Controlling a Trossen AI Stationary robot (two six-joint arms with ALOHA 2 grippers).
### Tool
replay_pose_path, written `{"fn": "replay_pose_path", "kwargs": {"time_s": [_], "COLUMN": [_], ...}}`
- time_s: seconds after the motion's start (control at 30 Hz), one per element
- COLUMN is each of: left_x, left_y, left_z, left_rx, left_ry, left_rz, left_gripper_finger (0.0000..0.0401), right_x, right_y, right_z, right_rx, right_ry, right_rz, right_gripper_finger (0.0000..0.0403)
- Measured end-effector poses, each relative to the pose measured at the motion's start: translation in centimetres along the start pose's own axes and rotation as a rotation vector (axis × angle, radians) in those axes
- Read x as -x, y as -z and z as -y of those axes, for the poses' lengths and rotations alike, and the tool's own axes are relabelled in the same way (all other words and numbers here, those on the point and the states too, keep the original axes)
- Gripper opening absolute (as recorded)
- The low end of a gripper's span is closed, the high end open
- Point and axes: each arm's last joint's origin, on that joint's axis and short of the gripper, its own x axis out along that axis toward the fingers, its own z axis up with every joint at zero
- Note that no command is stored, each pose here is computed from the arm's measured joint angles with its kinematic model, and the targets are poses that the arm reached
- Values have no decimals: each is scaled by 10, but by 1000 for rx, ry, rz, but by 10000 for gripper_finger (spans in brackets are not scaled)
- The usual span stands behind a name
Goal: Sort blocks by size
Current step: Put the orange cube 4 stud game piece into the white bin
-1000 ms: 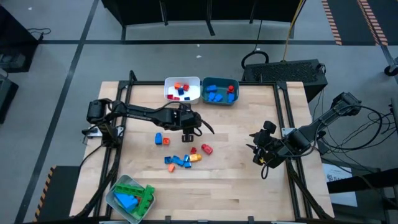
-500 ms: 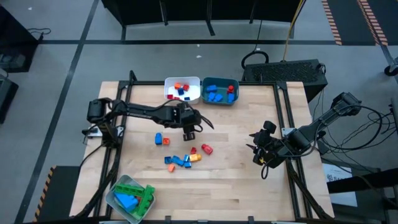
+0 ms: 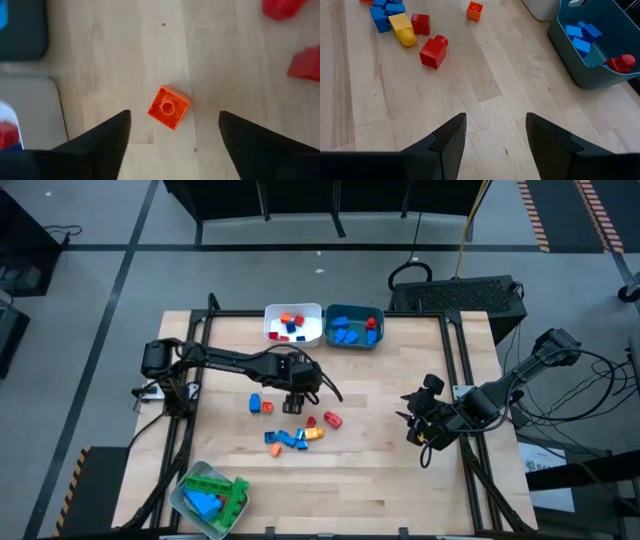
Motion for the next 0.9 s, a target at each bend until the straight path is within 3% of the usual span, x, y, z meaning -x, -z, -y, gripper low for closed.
{"fn": "replay_pose_path", "kwargs": {"time_s": [0.13, 0.37, 0.9], "left_x": [-4, -14, -39], "left_y": [0, 1, 10], "left_z": [4, -1, -24], "left_rx": [-121, -204, -173], "left_ry": [12, 17, 161], "left_rz": [-18, -25, -6], "left_gripper_finger": [332, 341, 341], "right_x": [0, 0, 0], "right_y": [0, 0, 0], "right_z": [0, 0, 0], "right_rx": [0, 3, 6], "right_ry": [0, 0, 2], "right_rz": [0, -1, -1], "right_gripper_finger": [192, 192, 192]}}
